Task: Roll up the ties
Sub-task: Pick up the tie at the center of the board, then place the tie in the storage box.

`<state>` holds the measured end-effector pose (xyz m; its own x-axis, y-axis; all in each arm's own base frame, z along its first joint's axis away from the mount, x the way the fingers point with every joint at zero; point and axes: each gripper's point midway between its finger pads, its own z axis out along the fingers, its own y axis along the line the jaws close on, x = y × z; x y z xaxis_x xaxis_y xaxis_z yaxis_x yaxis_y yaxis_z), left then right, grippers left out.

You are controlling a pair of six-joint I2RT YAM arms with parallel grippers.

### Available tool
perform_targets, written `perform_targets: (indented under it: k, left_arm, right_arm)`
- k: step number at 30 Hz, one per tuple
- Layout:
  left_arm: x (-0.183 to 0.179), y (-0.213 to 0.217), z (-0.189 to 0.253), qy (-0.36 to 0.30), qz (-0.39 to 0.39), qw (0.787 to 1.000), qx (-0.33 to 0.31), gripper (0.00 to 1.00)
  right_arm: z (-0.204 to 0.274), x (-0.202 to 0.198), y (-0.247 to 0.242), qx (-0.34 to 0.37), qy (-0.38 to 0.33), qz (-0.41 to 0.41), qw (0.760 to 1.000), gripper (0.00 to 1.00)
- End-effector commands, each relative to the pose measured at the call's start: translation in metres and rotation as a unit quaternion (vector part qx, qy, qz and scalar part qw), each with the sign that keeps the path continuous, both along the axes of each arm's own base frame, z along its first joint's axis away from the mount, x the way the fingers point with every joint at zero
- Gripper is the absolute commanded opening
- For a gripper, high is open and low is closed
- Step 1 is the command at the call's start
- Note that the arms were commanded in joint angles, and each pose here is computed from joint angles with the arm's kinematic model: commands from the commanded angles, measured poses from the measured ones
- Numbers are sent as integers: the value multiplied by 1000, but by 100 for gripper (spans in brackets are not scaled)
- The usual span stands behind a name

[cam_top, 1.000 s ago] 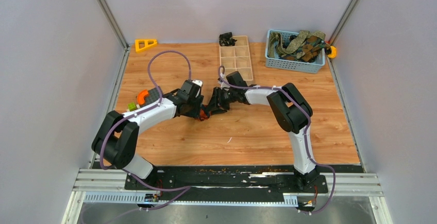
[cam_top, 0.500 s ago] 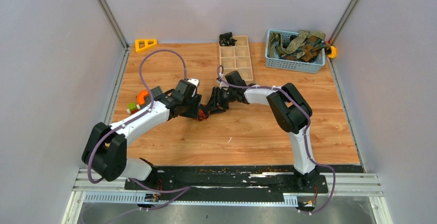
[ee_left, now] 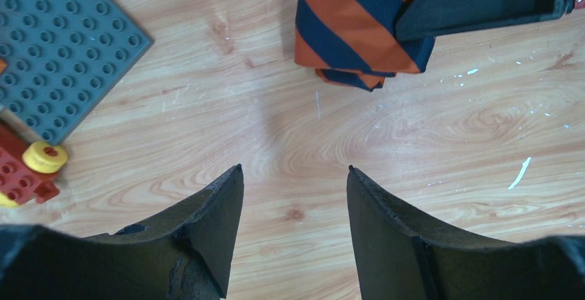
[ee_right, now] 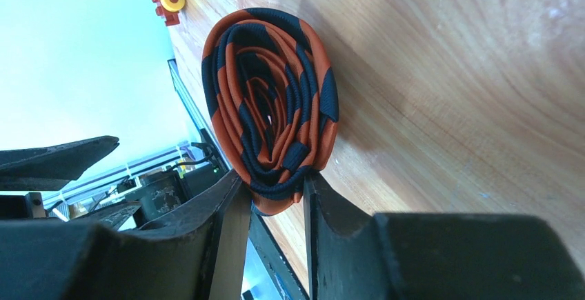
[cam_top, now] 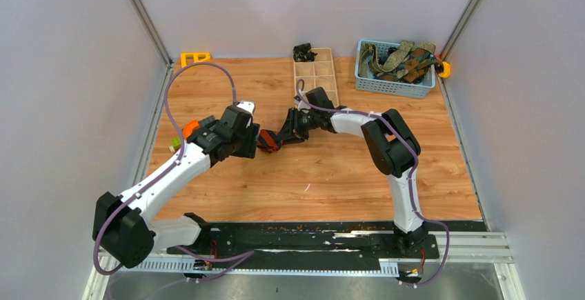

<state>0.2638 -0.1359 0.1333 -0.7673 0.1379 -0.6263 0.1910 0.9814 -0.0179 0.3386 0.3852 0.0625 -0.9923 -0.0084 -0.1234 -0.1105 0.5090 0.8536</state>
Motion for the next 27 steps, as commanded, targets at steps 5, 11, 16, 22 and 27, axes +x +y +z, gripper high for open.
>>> perform_targets:
  k: [5,11,16,22,27]
  left_arm:
    - [-4,17,26,-26,8,999,22,65]
    - [-11,27,34,-37,7,999,34,65]
    - [-16,33,37,-52,2,998,36,76]
    - [-21,43,44,-75,15,996,38,100]
    - [-25,52,50,-85,38,995,39,100]
  right_arm:
    - [42,18,3,41,-21,2,999,0]
    - [66,33,-5,59,-35,-7,998,0]
    - [93,59,-18,68,-59,-28,996,0]
    - [111,100,-51,66,-77,-70,992,0]
    - [126,135,-79,64,-94,-107,988,0]
